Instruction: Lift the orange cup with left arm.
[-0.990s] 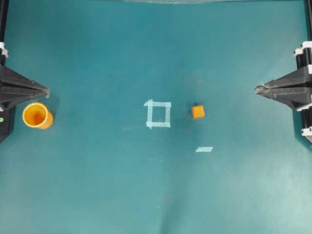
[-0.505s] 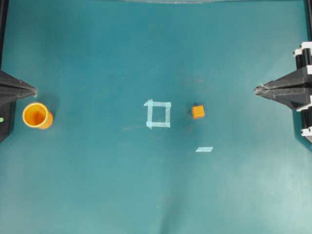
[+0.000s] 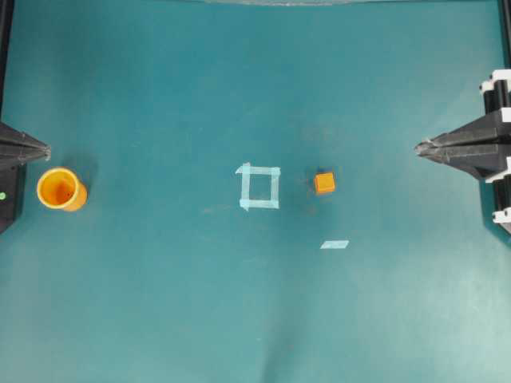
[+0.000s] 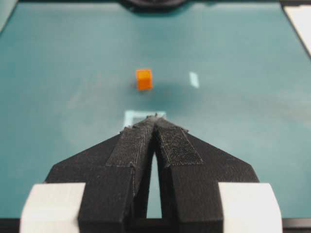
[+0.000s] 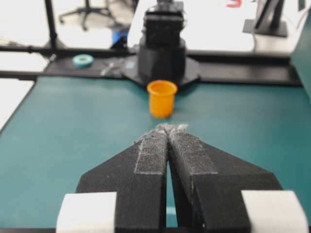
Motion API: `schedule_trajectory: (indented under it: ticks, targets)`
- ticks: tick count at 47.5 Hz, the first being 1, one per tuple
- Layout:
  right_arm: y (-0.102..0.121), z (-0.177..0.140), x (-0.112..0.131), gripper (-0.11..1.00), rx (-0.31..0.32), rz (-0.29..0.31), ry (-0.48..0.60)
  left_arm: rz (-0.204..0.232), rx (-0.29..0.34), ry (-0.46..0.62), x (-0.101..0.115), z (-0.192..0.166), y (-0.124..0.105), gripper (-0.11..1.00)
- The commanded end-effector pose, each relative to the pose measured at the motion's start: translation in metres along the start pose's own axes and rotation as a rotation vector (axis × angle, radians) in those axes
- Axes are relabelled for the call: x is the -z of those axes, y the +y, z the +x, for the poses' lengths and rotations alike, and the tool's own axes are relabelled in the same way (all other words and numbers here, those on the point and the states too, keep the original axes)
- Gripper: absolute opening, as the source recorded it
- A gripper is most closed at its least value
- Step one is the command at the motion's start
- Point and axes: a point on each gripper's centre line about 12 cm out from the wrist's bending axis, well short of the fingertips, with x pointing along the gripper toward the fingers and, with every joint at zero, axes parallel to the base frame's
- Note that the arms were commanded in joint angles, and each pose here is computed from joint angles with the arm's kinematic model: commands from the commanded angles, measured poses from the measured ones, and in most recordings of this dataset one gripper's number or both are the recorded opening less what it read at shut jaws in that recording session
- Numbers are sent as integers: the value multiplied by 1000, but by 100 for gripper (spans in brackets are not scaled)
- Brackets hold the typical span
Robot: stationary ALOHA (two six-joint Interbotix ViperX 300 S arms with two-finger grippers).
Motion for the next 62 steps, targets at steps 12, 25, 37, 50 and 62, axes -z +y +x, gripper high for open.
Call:
schedule_trajectory:
  ticks: [12, 25, 37, 50, 62]
  targets:
    - [0, 2, -11, 0, -2, 2, -29, -32, 2, 9, -4, 0, 0, 0]
    - [0, 2, -13, 0, -2, 2, -32, -78, -3, 115, 8, -1, 0, 0]
    - [0, 2, -11, 0, -2, 0, -26, -100, -8, 181, 16, -2, 0, 45]
    - [0, 2, -10, 0, -1, 0, -5, -107, -18, 254, 23, -4, 1, 57]
    - [0, 2, -10, 0, -1, 0, -5, -186, -104, 368, 33, -9, 10, 62]
